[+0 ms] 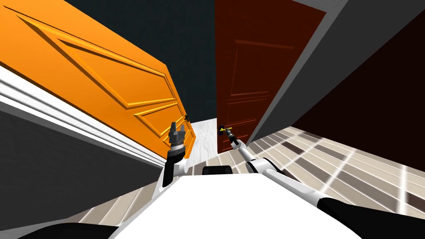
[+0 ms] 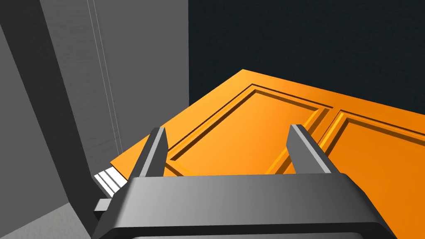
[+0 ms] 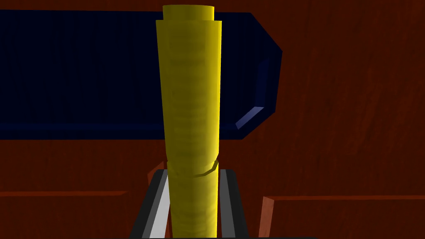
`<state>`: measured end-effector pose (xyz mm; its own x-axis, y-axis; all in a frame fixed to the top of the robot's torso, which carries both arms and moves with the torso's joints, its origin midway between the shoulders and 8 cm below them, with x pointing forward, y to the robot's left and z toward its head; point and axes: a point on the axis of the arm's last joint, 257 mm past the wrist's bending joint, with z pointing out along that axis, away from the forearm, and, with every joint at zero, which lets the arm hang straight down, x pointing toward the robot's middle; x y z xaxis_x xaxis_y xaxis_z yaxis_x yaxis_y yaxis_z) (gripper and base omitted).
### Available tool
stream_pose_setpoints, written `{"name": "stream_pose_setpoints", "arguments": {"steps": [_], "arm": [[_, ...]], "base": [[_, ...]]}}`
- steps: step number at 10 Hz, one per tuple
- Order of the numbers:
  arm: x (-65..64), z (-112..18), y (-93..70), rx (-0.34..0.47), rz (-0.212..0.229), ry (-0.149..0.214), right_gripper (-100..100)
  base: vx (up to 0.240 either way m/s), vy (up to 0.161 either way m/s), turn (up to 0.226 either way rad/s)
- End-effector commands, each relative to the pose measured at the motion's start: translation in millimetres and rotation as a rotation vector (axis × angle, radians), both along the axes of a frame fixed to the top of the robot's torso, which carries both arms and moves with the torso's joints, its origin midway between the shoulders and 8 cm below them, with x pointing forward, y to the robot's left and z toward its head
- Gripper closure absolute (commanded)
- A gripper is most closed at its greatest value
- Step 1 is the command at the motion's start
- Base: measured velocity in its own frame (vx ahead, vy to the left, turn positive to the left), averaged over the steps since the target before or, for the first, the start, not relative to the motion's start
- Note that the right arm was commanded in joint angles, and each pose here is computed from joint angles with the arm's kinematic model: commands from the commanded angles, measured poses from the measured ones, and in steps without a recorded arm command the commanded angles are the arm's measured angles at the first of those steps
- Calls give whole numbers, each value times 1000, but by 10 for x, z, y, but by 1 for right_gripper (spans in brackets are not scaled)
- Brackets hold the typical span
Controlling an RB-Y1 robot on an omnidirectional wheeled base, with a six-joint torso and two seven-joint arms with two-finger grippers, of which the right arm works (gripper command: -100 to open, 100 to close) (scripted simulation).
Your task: Push the door open
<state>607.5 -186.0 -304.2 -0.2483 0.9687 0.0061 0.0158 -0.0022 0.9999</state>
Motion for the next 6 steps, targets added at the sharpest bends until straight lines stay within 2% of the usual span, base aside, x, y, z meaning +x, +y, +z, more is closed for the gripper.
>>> {"name": "stream_pose_setpoints", "arguments": {"steps": [1,6], "arm": [[45,100,-103,-1,-18,-18,100],[71,106,-449,-2,-92,-20,100]], "base": [[134,98,-39],[198,110,-51]]}}
